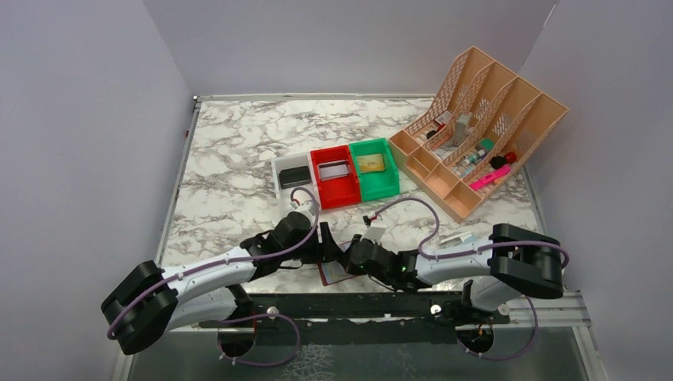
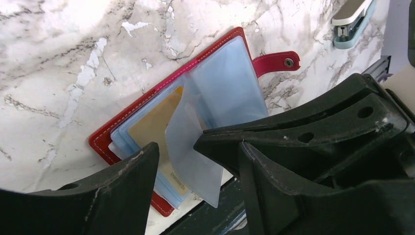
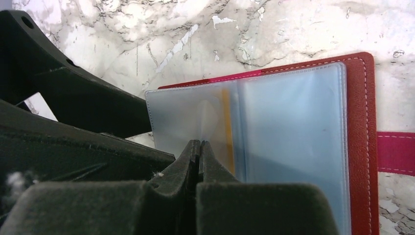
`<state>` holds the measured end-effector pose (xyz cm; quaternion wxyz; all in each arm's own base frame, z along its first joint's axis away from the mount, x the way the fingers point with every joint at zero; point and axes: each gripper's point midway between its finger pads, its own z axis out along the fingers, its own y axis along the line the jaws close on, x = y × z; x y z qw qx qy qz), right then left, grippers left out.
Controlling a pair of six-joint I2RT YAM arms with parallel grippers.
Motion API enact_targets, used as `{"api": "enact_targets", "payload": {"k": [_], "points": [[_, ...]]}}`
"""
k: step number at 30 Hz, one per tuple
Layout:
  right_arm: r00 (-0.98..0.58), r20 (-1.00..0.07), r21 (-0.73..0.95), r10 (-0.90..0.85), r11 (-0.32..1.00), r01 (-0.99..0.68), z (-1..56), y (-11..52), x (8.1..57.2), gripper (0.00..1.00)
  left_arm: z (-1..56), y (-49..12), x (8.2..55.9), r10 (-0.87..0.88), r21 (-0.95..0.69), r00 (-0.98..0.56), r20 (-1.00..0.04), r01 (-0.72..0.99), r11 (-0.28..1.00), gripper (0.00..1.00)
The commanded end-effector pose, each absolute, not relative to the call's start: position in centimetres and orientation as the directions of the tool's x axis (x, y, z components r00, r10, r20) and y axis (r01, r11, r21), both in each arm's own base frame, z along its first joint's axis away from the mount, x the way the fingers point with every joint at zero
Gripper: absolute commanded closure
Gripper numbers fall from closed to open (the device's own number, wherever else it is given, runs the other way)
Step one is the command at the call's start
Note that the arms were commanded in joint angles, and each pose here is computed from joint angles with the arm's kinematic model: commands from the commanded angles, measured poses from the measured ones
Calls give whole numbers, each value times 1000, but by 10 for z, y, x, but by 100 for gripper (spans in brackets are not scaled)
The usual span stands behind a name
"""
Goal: Take the credit cards out of the card holder
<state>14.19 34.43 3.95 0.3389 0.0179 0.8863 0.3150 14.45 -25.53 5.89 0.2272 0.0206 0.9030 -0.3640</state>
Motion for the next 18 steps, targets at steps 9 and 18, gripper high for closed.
{"api": "enact_targets", "payload": {"k": [9, 18], "points": [[-757, -571, 613, 318, 779, -136, 45, 336, 145, 93, 86, -278, 150, -266, -790, -870, -414, 198, 581, 44], [-722, -580, 607, 376, 791, -76, 50, 314, 151, 74, 82, -284, 142, -215, -789, -889, -403, 219, 574, 46]]}}
